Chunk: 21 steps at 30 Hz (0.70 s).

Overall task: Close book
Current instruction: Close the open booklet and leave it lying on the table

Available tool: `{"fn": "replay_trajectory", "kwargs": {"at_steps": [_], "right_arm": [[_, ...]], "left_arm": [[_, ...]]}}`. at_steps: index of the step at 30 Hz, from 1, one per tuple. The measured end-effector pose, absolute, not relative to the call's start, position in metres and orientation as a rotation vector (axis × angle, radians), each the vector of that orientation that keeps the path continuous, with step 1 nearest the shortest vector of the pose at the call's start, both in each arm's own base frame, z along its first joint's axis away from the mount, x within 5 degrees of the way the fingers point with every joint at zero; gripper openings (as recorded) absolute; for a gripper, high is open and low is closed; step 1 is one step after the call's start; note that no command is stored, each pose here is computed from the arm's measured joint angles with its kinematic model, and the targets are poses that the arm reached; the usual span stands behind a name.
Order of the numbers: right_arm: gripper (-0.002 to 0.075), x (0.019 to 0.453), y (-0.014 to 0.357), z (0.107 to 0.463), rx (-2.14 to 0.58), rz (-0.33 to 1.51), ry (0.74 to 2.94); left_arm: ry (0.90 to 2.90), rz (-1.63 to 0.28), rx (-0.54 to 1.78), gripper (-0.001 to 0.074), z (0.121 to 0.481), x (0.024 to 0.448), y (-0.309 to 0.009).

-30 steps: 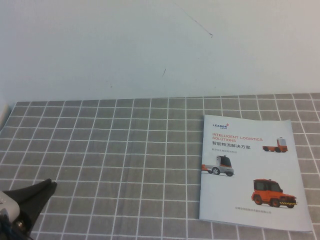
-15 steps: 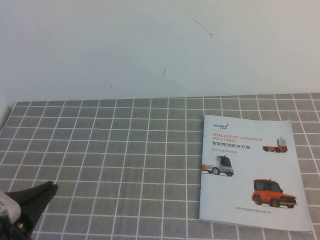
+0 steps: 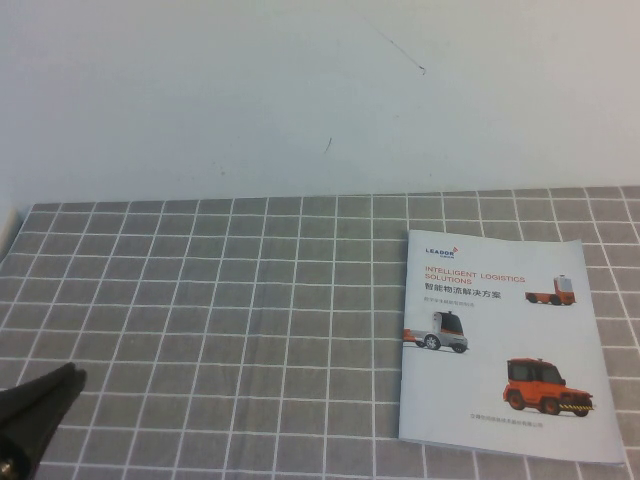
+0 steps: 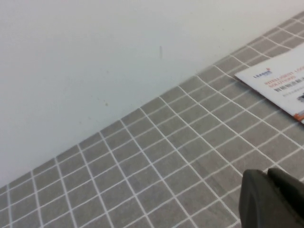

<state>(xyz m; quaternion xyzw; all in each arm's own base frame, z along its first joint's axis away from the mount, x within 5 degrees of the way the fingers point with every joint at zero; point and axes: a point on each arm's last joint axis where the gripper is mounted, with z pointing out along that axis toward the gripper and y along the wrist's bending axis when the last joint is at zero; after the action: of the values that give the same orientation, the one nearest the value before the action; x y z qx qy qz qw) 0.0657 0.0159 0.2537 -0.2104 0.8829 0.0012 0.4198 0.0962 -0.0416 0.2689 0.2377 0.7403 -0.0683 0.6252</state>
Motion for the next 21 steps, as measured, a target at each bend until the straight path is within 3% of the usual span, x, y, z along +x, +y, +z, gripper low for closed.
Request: {"fn": "replay_trajectory", "kwargs": {"at_steps": [5, 13, 21], "right_arm": [[-0.0001, 0.065, 0.017, 0.254, -0.520, 0.024, 2.214], [-0.0001, 0.065, 0.017, 0.254, -0.520, 0.024, 2.214], [-0.0001, 0.065, 0.017, 0.254, -0.518, 0.028, 2.214]], "left_arm": [[1.666, -0.072, 0.467, -0.0004, 0.255, 0.081, -0.027], [1.736, 0.046, 0.345, -0.0004, 0.188, 0.062, -0.013], [1.767, 0.082, 0.376, -0.0004, 0.178, 0.053, -0.013]]}}
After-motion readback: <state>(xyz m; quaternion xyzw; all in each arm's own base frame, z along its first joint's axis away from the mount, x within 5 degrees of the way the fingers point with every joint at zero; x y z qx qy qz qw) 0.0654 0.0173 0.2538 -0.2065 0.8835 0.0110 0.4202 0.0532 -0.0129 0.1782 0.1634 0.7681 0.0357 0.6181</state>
